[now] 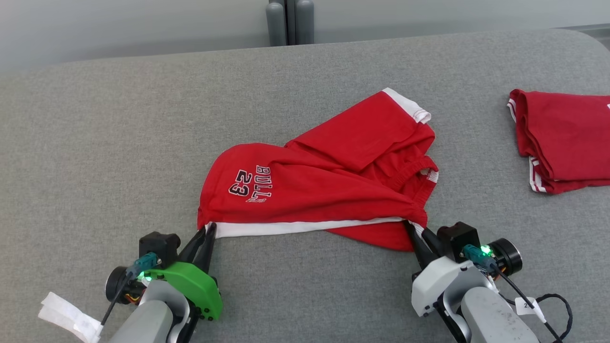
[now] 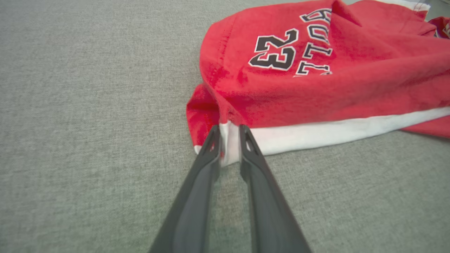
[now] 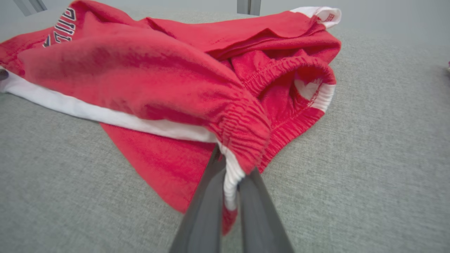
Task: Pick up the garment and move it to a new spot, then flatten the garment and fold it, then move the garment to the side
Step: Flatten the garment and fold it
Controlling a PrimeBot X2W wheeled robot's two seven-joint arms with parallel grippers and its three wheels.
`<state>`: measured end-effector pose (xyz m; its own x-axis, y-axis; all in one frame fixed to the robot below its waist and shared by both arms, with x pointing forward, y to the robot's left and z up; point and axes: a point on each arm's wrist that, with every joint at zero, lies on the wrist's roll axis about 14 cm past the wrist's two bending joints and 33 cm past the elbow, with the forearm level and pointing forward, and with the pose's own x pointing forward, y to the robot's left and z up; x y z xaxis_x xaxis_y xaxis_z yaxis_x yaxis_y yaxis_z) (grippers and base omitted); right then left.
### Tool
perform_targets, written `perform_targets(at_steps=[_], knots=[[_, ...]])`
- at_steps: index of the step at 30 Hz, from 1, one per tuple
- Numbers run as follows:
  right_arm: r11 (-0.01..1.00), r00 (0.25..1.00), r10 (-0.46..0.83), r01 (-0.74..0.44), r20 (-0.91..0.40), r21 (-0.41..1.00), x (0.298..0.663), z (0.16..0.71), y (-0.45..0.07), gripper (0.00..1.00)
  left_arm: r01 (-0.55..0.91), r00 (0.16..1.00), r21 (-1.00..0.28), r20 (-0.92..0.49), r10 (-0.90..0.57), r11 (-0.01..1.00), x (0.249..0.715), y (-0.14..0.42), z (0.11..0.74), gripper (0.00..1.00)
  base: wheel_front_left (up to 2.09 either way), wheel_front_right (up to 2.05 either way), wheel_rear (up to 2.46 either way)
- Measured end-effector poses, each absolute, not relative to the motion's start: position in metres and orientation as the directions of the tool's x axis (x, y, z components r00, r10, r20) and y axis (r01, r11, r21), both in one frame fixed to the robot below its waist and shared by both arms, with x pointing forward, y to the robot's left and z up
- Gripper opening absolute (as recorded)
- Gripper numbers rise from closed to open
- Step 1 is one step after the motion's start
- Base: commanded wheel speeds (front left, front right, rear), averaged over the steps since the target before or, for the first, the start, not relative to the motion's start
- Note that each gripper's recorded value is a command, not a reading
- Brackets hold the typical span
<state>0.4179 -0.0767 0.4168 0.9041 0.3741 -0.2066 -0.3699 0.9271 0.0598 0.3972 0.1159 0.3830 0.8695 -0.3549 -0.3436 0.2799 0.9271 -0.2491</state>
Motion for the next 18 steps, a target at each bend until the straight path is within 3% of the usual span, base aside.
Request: perform_targets(at_steps=[1, 9, 18], knots=[[0.928, 0.905, 0.372, -0.368, -0.206, 0.059, 0.419, 0.417, -0.077, 0.00, 0.279, 0.871, -0.249, -0.342, -0.353, 0.928, 0.398, 0.117, 0.383, 0.00, 0.00, 0.00, 0.00], [0.933, 0.920, 0.359, -0.356, -0.157, 0.044, 0.426, 0.434, -0.082, 0.00, 0.297, 0.873, -0.244, -0.323, -0.366, 0.923, 0.399, 0.117, 0.390, 0.00, 0.00, 0.00, 0.00], [0.934, 0.933, 0.357, -0.356, 0.045, -0.020, 0.438, 0.505, -0.084, 0.00, 0.370, 0.910, -0.180, -0.130, -0.394, 0.912, 0.411, 0.125, 0.457, 0.00, 0.00, 0.00, 0.00]])
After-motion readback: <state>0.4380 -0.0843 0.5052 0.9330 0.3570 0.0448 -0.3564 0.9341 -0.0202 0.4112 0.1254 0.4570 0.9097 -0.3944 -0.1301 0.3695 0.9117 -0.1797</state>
